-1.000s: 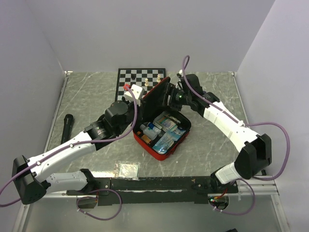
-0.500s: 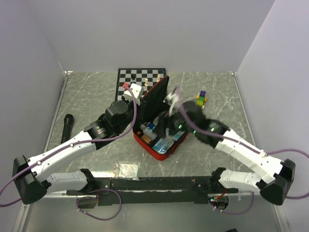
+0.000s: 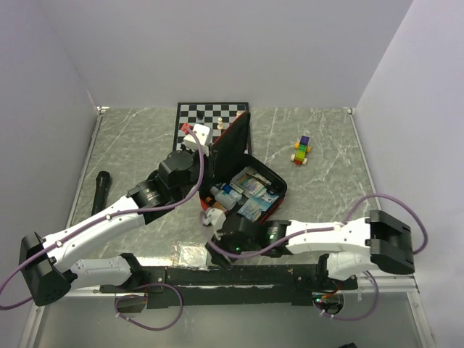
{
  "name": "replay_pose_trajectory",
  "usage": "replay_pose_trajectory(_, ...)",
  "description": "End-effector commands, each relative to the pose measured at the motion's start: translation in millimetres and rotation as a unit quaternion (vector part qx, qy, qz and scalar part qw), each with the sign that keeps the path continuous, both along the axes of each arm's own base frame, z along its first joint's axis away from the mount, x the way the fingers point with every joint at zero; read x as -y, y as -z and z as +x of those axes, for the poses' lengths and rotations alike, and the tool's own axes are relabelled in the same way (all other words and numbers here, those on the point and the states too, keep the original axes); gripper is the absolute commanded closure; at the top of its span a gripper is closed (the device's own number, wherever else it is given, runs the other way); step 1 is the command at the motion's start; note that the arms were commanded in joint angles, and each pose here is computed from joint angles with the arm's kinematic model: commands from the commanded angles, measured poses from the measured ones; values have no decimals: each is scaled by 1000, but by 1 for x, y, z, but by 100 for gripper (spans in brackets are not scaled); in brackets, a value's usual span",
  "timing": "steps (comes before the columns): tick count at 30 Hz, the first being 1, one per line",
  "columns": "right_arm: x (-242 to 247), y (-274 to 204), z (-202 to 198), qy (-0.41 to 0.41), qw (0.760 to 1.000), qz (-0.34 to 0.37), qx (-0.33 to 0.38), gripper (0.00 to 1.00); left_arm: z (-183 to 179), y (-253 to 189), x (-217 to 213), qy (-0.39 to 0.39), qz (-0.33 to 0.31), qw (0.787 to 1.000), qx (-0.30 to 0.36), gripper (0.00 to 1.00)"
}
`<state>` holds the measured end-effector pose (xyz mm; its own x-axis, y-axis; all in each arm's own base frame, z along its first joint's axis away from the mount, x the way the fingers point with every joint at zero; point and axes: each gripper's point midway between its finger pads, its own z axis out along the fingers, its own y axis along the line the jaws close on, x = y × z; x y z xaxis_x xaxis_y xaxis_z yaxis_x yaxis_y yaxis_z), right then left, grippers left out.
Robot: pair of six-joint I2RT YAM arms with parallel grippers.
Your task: Organize the medicine kit
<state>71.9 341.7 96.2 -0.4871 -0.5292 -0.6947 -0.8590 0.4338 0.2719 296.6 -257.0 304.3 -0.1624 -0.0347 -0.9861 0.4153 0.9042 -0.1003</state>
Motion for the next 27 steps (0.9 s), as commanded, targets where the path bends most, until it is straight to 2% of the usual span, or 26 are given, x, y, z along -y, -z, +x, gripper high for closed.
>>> replay_pose_trajectory(1,-34,-11,1,-27,998,27,56,30,1,11,-10,-29,0,999,-21,77)
replay_pose_trajectory(8,-48,6,-4,-67,993,-14,99,28,1,12,-11,-31,-2,999,-21,75)
replay_pose_trajectory(19,-77,42,-14,-112,975,-72,179,32,-2,12,-7,-16,-2,1000,-27,75)
replay_pose_trajectory(23,-78,56,-18,-130,965,-103,204,34,-2,11,-7,-16,3,999,-27,75)
replay_pose_trajectory(27,-72,69,-13,-112,958,-143,220,40,-2,13,-7,-16,4,999,-30,75)
